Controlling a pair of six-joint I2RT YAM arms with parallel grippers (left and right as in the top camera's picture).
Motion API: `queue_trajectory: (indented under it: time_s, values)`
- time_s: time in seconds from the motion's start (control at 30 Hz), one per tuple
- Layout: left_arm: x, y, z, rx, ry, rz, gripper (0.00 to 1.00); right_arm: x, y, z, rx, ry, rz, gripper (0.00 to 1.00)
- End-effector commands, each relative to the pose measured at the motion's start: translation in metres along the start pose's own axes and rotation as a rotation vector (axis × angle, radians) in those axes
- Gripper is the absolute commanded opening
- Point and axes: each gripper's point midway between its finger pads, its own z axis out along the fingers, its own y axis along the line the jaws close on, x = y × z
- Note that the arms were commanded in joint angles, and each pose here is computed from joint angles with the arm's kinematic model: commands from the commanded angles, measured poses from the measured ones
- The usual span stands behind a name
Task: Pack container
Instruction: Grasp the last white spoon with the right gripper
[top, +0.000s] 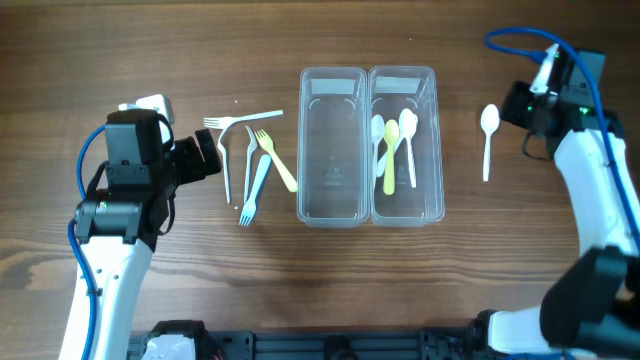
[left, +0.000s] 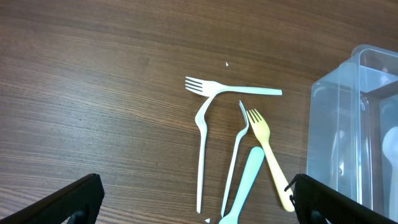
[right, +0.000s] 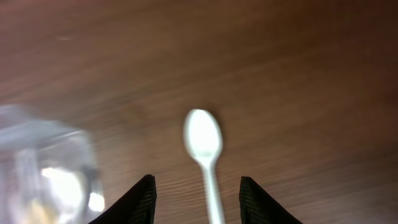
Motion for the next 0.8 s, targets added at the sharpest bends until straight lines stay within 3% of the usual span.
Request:
queue_trajectory:
  time_s: [0.0, 0.27, 0.37, 0.57, 0.77]
  values:
    - [-0.009, 0.001, -0.004, -0.005, -0.024, 0.016, 1.00, 0.028, -0.012, 0.043, 0.010, 0.122, -0.060, 0.43]
    - [-0.009, 0.001, -0.004, -0.005, -0.024, 0.016, 1.00, 0.079, -0.005, 0.103, -0.046, 0.290, -0.094, 0.42]
    - [-0.009, 0.001, -0.004, -0.005, -0.024, 0.016, 1.00, 0.084, -0.003, 0.109, -0.060, 0.302, -0.090, 0.36]
    - [-0.009, 0.001, -0.004, -0.005, -0.024, 0.016, 1.00, 0.100, -0.004, 0.119, -0.059, 0.355, -0.071, 0.32]
    - [-0.009, 0.001, -0.004, -0.005, -0.024, 0.016, 1.00, 0.116, -0.008, 0.119, -0.038, 0.418, -0.031, 0.19]
